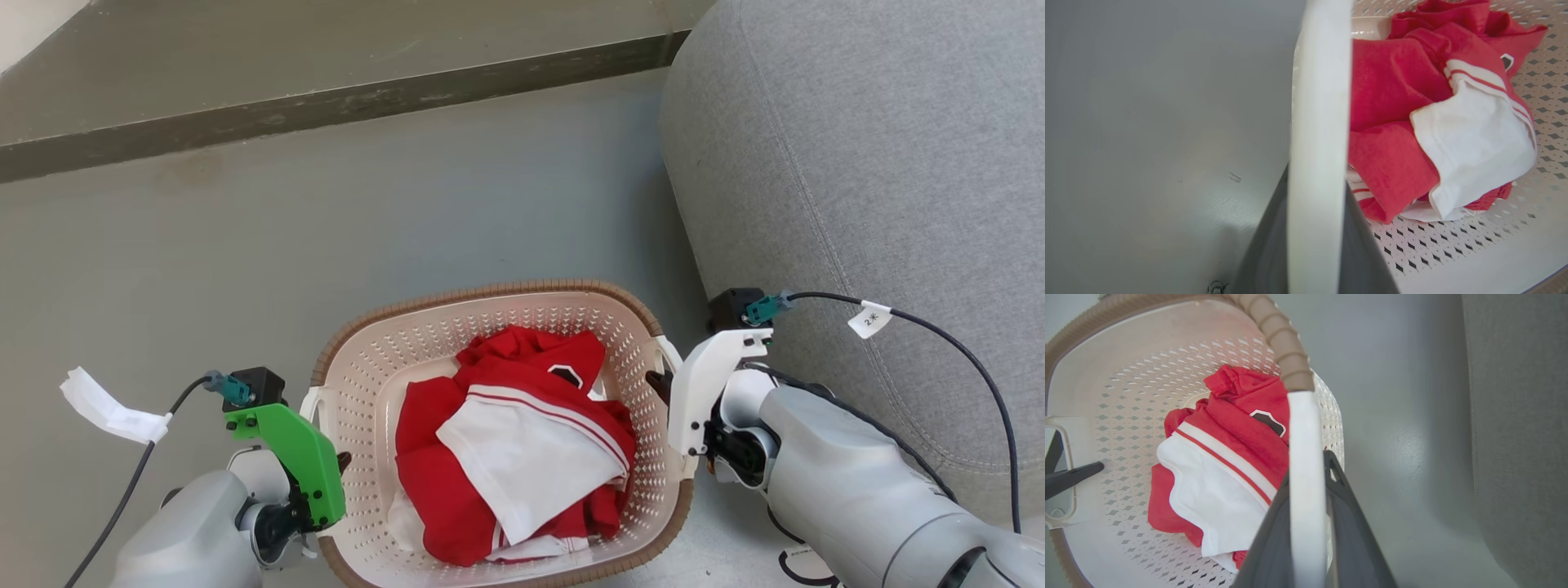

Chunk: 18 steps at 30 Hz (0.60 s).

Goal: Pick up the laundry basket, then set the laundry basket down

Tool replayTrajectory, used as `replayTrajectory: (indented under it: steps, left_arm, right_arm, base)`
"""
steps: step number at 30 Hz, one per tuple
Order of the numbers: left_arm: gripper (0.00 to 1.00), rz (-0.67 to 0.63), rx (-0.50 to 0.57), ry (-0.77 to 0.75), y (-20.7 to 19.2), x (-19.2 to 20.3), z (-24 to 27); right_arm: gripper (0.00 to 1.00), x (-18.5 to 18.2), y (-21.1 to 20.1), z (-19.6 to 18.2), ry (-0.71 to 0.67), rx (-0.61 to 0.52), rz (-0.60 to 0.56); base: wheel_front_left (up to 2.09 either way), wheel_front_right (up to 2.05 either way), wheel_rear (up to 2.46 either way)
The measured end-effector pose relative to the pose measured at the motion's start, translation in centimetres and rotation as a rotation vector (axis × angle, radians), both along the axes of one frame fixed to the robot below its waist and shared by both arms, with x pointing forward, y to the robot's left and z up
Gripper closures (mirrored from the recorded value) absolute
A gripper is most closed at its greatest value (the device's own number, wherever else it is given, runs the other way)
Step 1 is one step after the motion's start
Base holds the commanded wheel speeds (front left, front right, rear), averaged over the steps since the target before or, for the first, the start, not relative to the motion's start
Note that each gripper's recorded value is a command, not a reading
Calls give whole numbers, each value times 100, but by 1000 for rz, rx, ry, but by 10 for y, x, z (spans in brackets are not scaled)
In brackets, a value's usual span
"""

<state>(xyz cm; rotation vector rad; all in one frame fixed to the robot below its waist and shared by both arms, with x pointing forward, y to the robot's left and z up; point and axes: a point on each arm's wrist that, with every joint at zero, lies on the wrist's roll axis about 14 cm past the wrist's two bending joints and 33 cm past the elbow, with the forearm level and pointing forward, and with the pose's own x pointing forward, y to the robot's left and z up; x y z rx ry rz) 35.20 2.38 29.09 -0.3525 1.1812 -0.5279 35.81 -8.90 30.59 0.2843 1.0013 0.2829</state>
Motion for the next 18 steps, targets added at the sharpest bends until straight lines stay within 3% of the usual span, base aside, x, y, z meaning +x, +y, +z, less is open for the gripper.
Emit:
replayTrajectory:
  steps: [18]
  left_arm:
    - [100, -2, 16, 16, 3, -4, -3]
  right_arm:
    - [100, -3, 2, 1, 10, 7, 9]
  base:
    - [0, 0, 0]
